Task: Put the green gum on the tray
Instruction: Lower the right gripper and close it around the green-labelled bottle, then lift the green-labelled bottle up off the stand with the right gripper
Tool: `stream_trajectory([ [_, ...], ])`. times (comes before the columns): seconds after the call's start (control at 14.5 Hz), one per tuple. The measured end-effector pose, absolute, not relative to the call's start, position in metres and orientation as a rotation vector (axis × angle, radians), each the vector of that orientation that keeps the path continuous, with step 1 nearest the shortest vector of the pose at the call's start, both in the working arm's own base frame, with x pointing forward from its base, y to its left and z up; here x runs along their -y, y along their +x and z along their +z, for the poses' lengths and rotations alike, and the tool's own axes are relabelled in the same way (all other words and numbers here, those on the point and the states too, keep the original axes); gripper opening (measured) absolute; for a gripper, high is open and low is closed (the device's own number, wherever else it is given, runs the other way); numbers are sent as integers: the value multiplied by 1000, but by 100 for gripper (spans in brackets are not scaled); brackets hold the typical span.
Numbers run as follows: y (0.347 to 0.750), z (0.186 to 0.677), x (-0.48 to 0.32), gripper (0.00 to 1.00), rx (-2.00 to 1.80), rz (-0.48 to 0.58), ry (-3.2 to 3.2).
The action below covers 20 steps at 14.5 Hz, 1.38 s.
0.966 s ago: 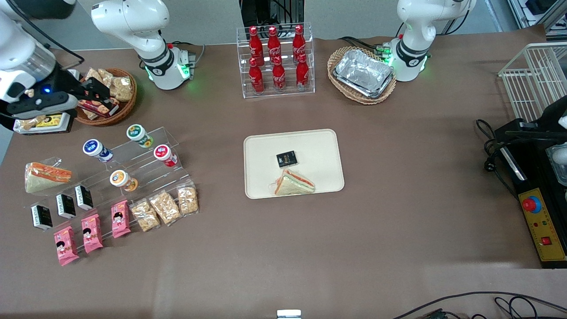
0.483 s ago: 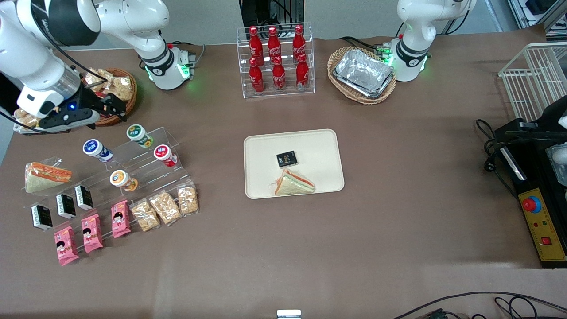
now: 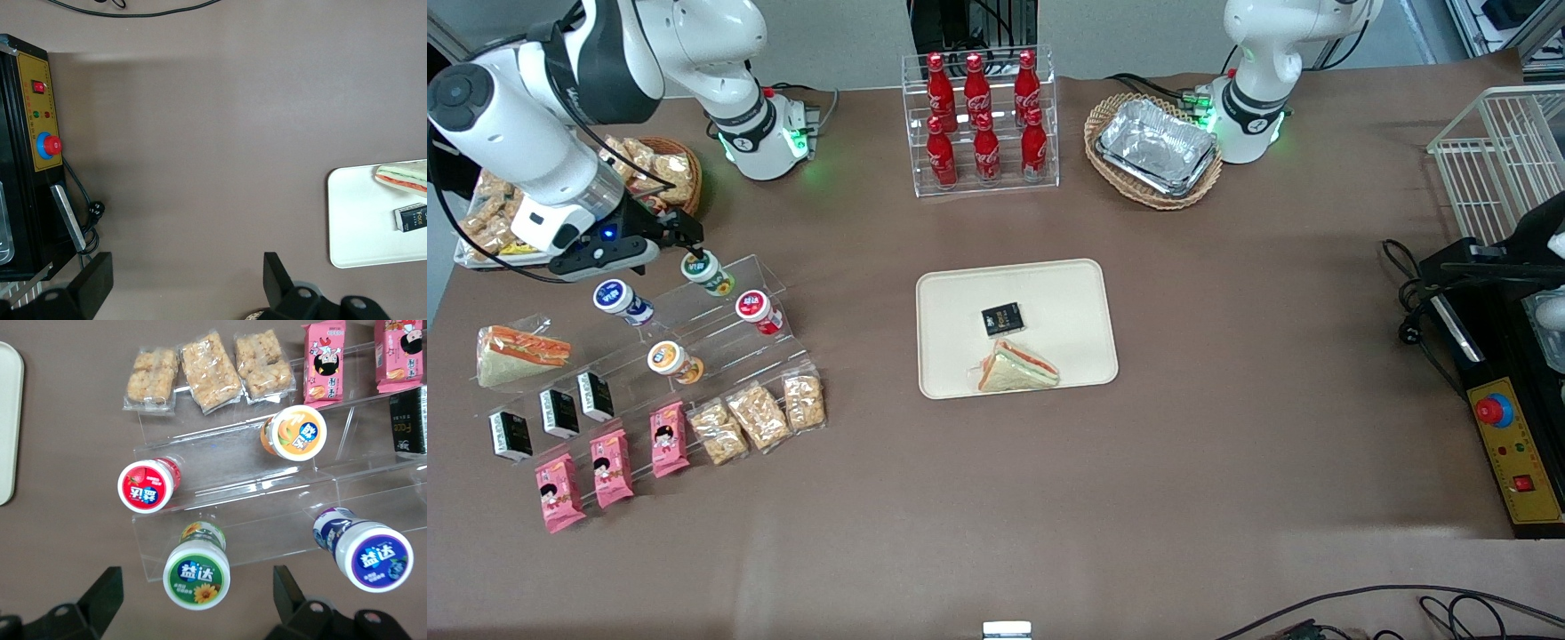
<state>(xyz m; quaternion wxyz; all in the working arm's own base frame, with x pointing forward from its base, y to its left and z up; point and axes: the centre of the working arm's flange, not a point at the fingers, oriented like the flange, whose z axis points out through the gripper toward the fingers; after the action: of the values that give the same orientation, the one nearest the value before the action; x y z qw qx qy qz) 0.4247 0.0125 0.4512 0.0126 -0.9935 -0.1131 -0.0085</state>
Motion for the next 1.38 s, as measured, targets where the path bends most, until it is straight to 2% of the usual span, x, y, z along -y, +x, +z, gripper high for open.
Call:
stream_trajectory([
  [1.17, 393, 368, -13, 100, 357, -49, -3099],
  [1.38, 392, 367, -13, 93, 358, -48, -3099],
])
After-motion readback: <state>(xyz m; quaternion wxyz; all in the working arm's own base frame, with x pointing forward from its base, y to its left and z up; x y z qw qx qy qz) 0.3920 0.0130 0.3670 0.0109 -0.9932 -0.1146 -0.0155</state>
